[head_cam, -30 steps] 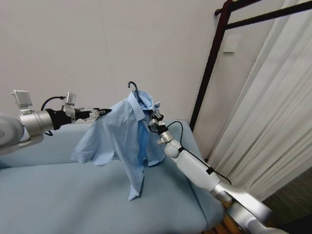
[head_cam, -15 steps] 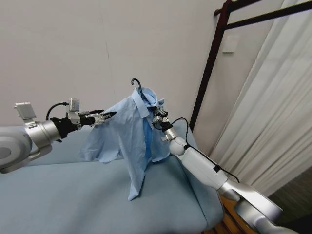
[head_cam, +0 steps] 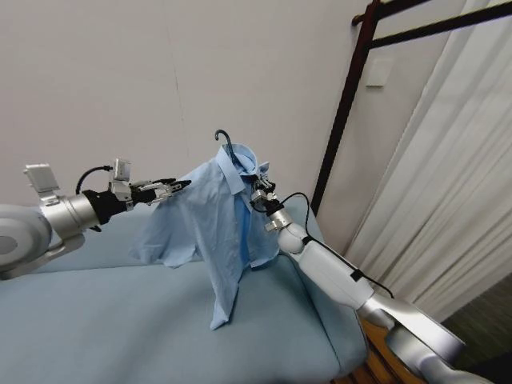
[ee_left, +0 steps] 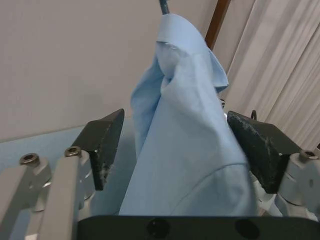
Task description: Pick up the clothes from the sofa and hang them on the clothes hanger.
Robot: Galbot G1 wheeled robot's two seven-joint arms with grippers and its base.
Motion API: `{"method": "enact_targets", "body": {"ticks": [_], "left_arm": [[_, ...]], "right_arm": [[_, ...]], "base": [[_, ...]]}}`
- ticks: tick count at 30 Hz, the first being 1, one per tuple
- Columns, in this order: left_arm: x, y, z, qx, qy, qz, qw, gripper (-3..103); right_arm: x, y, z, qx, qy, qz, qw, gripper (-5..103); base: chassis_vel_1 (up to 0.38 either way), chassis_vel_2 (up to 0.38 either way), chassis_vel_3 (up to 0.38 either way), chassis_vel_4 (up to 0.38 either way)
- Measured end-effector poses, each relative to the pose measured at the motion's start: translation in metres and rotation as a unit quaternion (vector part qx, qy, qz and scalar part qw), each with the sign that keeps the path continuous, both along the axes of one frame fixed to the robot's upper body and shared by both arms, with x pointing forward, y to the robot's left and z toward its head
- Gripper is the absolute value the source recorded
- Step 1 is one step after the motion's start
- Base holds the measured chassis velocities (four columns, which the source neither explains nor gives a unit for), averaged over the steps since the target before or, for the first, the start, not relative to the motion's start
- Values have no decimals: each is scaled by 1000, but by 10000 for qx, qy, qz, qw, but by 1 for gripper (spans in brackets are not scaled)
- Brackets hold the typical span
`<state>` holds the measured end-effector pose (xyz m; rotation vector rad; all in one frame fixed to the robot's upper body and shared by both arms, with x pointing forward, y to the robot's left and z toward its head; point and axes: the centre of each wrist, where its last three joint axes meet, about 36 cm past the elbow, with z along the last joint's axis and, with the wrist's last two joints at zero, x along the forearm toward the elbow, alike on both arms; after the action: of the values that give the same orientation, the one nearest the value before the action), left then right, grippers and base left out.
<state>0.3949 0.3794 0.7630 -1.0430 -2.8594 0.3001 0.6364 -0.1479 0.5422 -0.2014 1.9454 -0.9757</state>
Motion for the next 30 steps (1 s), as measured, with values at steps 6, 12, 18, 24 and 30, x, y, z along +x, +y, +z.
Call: {"method": "enact_targets", "body": {"ticks": [6, 12, 18, 24, 30], "left_arm": [[-1, 0, -37, -334, -79, 275, 9990, 93], [-4, -7, -45, -491, -66, 182, 9986, 100], [2, -3, -37, -541, 55, -60, 9985, 100], [11, 4, -34, -438, 59, -280, 9986, 100], [10, 4, -66, -248, -375, 188, 9988, 100]], "right_arm": [[-2, -21, 10, -49, 0, -131, 9999, 8], [0, -33, 18, -121, -17, -199, 9997, 8], [1, -30, 20, -159, -35, -153, 9998, 8], [1, -37, 22, -163, -35, -212, 9996, 8], [0, -43, 22, -161, 12, -281, 9995, 8]], "base": [[0, 0, 0, 0], [0, 0, 0, 0], [0, 0, 0, 0], [0, 0, 0, 0], [0, 0, 0, 0]]}}
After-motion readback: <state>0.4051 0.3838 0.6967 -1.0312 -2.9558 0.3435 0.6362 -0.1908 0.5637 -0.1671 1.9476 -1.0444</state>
